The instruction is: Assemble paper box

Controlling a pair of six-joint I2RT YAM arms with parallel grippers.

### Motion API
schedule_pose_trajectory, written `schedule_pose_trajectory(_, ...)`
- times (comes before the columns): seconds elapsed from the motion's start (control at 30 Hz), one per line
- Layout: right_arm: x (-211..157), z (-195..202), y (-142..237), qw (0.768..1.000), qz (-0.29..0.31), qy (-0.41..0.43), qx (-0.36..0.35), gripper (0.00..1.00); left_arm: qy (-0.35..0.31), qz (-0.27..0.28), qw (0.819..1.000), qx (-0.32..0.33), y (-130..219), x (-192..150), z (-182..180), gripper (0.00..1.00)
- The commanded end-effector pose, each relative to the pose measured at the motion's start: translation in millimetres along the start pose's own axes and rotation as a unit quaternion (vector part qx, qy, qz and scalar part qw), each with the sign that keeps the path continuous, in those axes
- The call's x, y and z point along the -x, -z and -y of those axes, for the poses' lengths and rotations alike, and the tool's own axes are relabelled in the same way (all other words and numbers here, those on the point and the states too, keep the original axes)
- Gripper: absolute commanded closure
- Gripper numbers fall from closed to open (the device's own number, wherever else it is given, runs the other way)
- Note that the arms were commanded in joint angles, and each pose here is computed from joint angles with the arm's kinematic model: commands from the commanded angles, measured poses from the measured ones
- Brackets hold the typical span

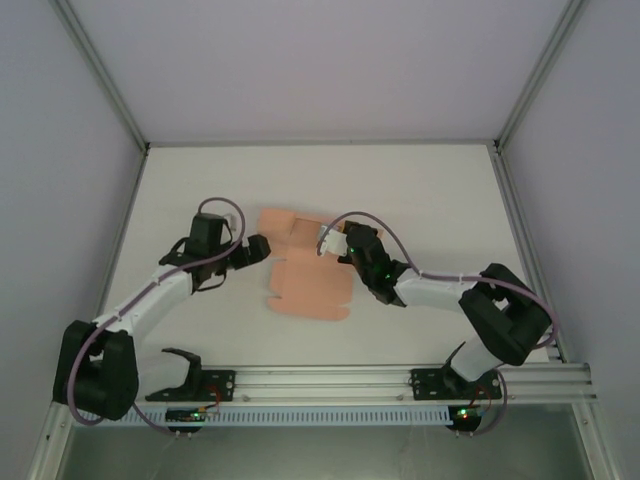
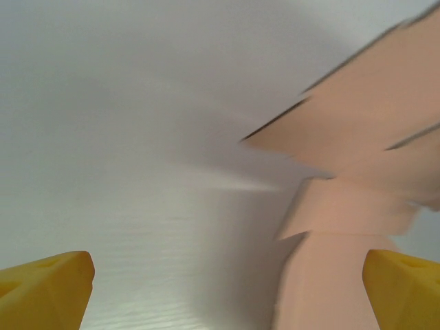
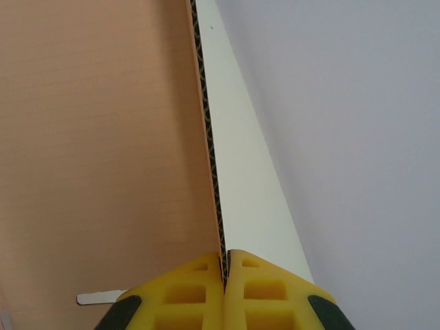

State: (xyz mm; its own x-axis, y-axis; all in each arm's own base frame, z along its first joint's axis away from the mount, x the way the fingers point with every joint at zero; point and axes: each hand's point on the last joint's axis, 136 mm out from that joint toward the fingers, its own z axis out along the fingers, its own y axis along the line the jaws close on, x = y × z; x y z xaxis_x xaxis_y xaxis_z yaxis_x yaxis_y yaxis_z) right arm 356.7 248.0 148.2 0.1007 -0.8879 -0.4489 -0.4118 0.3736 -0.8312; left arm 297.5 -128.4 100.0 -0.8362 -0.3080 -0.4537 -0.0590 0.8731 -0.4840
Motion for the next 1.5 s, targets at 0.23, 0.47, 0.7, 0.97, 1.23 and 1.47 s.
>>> schedule_pose_trajectory(0.23, 7, 21, 3, 0.999, 0.009, -0.023, -0.038, 1.00, -0.002, 0.004, 0.999, 0.042, -29, 8, -20, 0.04)
schedule_pose_trajectory(0.47, 11, 18, 3, 0.999, 0.013, -0.034, -0.027, 1.00, -0.042, 0.001, 0.996, -0.078, -36, 1, 23, 0.05)
schedule_pose_trajectory(0.7, 17, 14, 7, 0.998, 0.027, -0.049, -0.019, 1.00, -0.066, -0.002, 0.989, -0.130, -42, -1, 44, 0.14)
schedule_pose_trajectory(0.97, 23, 4, 14, 0.995, 0.055, -0.084, 0.017, 1.00, -0.088, 0.000, 0.973, -0.213, -50, -3, 72, 0.31)
schedule_pose_trajectory(1.23, 28, 6, 22, 0.986, 0.087, -0.131, 0.048, 1.00, -0.078, 0.002, 0.961, -0.264, -54, -9, 82, 0.51)
schedule_pose_trajectory(1.47, 22, 5, 19, 0.986, 0.074, -0.139, 0.047, 1.00, -0.076, -0.007, 0.965, -0.251, -66, -20, 81, 0.62)
